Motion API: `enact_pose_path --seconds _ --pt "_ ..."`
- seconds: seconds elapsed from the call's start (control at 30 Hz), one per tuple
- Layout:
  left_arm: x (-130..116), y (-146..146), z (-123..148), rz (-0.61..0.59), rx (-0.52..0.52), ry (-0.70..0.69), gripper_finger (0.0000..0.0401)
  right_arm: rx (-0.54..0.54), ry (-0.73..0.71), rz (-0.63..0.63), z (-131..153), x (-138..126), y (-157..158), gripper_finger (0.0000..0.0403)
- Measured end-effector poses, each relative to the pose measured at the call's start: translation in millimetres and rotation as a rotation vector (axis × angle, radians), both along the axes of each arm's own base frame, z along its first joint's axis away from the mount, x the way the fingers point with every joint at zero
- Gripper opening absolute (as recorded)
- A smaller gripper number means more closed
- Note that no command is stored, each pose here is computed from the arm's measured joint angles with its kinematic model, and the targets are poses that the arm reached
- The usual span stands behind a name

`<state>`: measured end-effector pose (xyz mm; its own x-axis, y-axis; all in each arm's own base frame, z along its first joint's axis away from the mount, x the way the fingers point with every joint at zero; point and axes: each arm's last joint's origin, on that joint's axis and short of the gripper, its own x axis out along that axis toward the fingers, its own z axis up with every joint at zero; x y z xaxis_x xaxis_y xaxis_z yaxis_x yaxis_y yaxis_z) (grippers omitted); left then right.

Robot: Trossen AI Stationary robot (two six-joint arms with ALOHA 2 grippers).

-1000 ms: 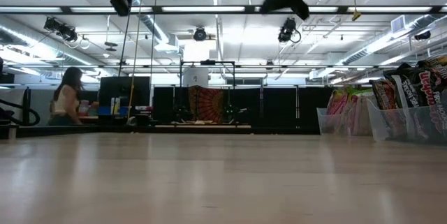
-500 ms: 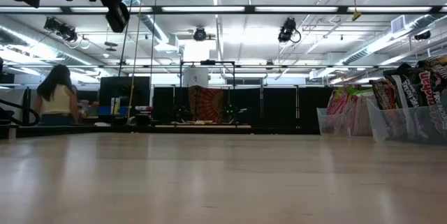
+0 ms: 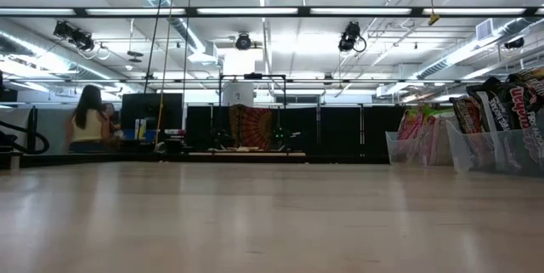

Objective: Sort Maruchan noodles
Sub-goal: Return to Home Position

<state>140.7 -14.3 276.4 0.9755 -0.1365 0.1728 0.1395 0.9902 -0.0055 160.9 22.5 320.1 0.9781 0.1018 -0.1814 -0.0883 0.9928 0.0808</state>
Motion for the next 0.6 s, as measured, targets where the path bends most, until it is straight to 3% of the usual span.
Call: enact_pose_path --seconds 0.13,0.27,0.33,0.43,0.6 --pt "-18 -1 -6 -0.026 0.005 0.083 0.0041 0.056 -0.087 0.050 -27 -29 -2 0.0032" --pt "-24 3 -16 0.081 -0.146 0.203 0.0041 0.036 -0.128 0.049 -60 -54 -6 0.0032" --pt "-24 4 -15 0.112 -0.117 0.190 0.0041 0.047 -0.197 0.061 -73 -62 -7 0.0032" --pt "-24 3 -13 0.096 -0.021 0.159 0.0041 0.107 -0.310 0.182 -94 -69 -5 0.0032" --pt "-28 5 -17 0.135 0.010 0.078 0.0041 0.226 -0.409 0.320 -128 -70 -4 0.0032"
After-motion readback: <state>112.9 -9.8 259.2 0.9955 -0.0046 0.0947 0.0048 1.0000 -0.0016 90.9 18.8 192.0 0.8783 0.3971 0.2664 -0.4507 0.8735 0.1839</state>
